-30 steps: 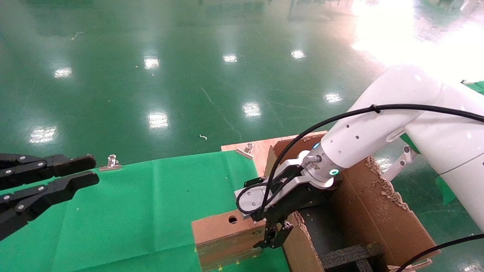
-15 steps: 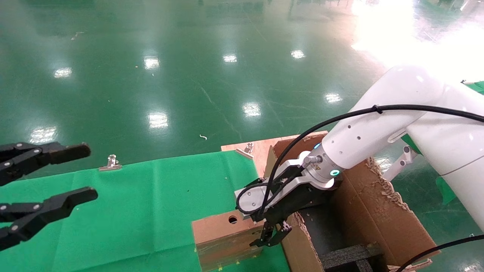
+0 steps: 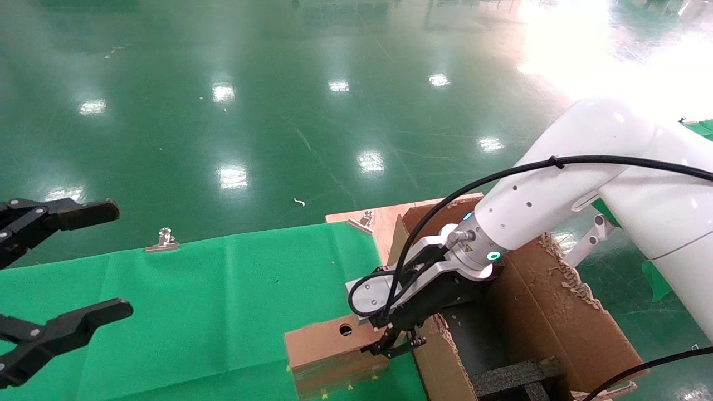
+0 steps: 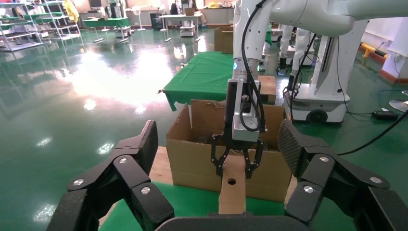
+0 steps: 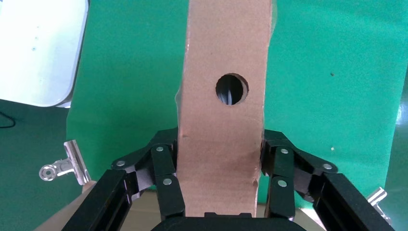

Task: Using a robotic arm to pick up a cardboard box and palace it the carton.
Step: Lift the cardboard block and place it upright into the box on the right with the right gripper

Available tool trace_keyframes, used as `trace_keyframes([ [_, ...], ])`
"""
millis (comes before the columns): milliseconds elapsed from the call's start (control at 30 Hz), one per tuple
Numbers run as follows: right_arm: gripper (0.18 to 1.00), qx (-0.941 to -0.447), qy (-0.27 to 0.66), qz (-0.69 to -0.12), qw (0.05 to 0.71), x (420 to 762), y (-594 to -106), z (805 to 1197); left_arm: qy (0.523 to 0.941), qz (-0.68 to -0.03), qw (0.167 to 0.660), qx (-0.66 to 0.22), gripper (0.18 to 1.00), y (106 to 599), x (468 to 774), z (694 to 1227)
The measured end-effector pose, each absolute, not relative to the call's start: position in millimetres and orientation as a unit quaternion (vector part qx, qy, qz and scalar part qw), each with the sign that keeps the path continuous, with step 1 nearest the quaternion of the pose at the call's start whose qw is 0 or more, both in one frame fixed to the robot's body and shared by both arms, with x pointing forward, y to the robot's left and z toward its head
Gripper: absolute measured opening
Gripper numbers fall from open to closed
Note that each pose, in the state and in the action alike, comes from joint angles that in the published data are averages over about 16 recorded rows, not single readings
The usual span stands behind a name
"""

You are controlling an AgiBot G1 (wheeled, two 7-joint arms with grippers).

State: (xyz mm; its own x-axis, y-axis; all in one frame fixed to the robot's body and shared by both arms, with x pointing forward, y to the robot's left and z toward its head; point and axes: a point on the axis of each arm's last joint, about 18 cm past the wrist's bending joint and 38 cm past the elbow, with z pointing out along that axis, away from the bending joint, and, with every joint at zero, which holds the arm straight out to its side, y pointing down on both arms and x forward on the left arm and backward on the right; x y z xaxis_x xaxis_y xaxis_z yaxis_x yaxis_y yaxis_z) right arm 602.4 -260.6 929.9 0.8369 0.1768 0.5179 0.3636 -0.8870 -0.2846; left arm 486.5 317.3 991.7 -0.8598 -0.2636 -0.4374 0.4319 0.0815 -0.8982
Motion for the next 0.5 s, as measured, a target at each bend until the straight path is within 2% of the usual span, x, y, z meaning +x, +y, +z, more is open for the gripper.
trace_keyframes([
  [200, 0.463, -0.938, -0.138, -0.251, 0.197, 603, -262, 934, 0.689, -0.675, 0.258, 0.061, 0.928, 317, 487, 992],
  [333, 0.435, -0.933, -0.129, -0.265, 0.205, 605, -266, 948, 0.689, -0.675, 0.258, 0.061, 0.960, 317, 487, 992],
  [500, 0.412, -0.923, -0.113, -0.299, 0.217, 607, -277, 984, 0.689, -0.675, 0.258, 0.061, 0.987, 317, 487, 992],
])
